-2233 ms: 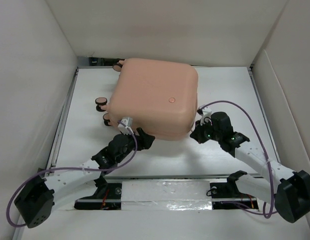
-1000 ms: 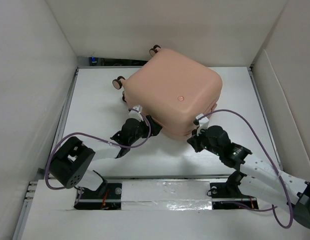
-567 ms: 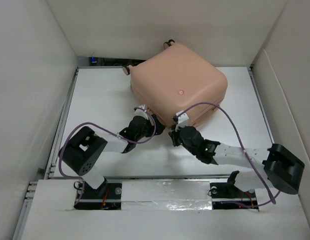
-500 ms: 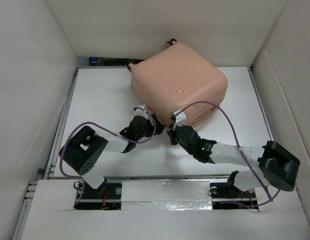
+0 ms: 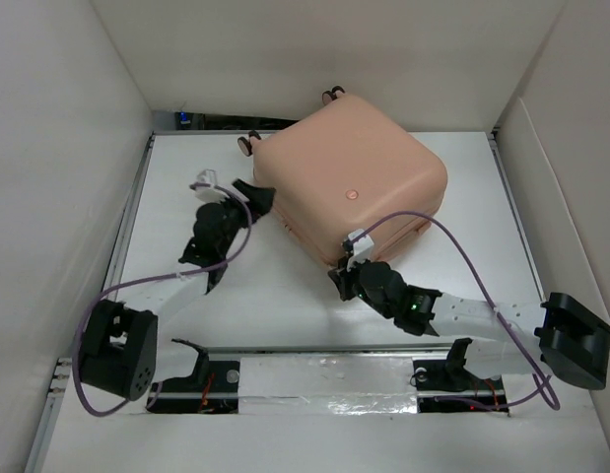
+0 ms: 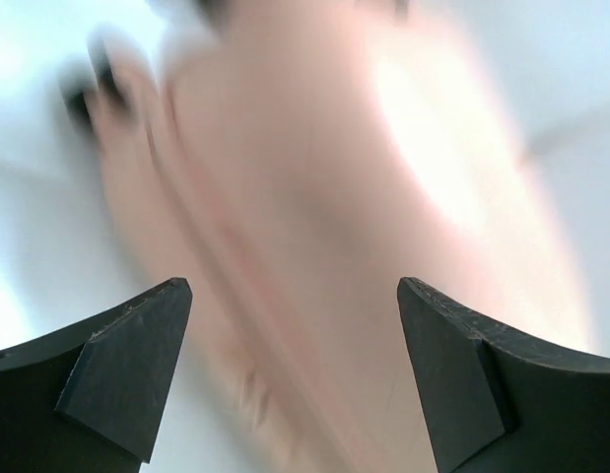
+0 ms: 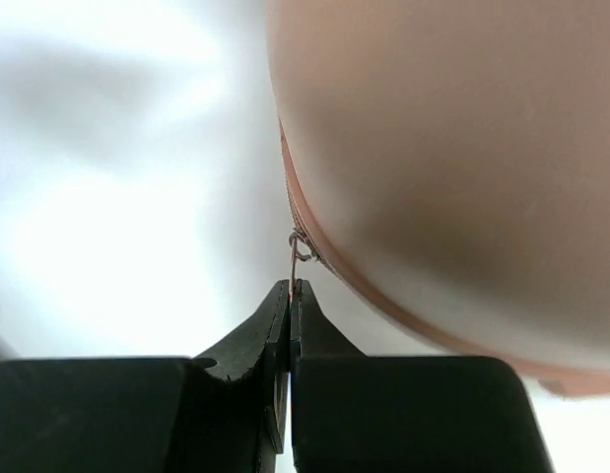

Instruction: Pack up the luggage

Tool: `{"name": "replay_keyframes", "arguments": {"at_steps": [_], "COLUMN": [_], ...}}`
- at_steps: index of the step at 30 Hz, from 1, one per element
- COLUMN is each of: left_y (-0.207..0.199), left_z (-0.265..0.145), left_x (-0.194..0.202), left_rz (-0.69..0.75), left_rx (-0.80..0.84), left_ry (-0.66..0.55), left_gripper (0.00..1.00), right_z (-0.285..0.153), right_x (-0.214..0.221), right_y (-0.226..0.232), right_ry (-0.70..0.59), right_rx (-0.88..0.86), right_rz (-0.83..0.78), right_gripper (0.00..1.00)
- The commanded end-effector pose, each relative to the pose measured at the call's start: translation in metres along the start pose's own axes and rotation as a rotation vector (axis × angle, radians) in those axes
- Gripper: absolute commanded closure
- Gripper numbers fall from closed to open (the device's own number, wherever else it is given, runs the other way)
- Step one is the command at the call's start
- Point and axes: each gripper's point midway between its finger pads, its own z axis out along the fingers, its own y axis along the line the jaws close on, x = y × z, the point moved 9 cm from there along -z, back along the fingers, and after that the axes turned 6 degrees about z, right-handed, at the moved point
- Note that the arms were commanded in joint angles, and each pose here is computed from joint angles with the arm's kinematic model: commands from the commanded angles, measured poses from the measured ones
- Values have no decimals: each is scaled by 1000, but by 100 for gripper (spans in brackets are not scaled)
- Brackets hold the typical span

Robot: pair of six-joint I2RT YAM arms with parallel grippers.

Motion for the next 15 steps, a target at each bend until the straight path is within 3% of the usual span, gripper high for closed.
{"name": "replay_keyframes", "arguments": {"at_steps": [1,3,6,15], "left_y": [-14,-13,-17,1], "left_z": [7,29,73,133], "left_x": [-72,-105,-129,-132], "left_rz": [-135,-171,-131,-31], "left_rx": [71,51,-43,-168], "left_ry": [-178,-187,-107,73], "left_gripper": [15,13,12,11], "right_z": [-22,-23,-25,-30], "right_x": [-42,-41,-39,-32], "right_y": [61,60,60,60], "right_ry": [-135,-130,-123,-115], "right_rx": [-389,-393,-410,-437], "right_rz": [94,92,85,88], "right_gripper": [100,100,100,100]}}
